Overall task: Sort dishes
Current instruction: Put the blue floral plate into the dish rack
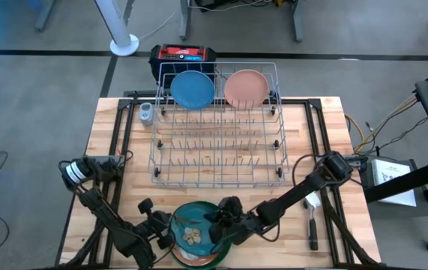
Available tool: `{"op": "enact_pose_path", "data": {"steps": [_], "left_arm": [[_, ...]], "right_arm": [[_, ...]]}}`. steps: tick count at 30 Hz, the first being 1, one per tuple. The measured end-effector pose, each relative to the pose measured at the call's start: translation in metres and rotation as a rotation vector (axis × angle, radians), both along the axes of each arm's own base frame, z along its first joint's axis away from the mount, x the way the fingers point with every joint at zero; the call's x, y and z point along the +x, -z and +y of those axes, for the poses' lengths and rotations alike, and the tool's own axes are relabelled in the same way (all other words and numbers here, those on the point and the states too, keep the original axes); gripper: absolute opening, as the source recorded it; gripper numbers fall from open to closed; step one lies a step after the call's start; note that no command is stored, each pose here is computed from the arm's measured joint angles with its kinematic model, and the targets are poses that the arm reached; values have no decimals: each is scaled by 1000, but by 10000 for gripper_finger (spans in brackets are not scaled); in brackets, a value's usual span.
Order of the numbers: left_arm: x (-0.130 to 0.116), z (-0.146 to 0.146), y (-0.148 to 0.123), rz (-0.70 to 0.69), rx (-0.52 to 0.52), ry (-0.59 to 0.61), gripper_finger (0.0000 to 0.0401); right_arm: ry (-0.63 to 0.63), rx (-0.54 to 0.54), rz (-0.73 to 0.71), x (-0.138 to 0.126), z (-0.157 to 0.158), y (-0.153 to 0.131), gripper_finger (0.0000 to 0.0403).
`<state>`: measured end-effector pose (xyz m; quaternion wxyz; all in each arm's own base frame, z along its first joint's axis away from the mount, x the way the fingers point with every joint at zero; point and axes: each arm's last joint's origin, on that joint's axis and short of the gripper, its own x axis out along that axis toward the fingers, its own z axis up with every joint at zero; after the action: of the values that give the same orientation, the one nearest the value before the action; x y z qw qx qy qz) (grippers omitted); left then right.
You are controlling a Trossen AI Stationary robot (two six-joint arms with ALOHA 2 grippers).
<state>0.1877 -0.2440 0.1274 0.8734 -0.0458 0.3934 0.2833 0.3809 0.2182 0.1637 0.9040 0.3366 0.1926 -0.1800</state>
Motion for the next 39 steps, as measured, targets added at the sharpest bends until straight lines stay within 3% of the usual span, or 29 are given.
{"op": "enact_pose_path", "data": {"steps": [7,15,22,29,34,39], "left_arm": [[0,0,-22,-63,4,31,0],[3,-12,-63,-88,117,114,0],[-22,-17,-84,-180,262,151,0],[-40,-22,-102,-362,429,283,0],[-41,-14,-111,-340,582,342,0],[-46,-3,-97,-343,740,426,0]], "right_arm": [[-29,-33,-21,-3,1,-13,12],[-45,-39,-54,-6,1,-29,12],[-82,-70,-100,-16,5,-55,12],[-94,-141,-131,-32,2,-87,12],[-38,-219,-181,-46,-11,-123,12],[58,-338,-198,-63,-26,-153,10]]}}
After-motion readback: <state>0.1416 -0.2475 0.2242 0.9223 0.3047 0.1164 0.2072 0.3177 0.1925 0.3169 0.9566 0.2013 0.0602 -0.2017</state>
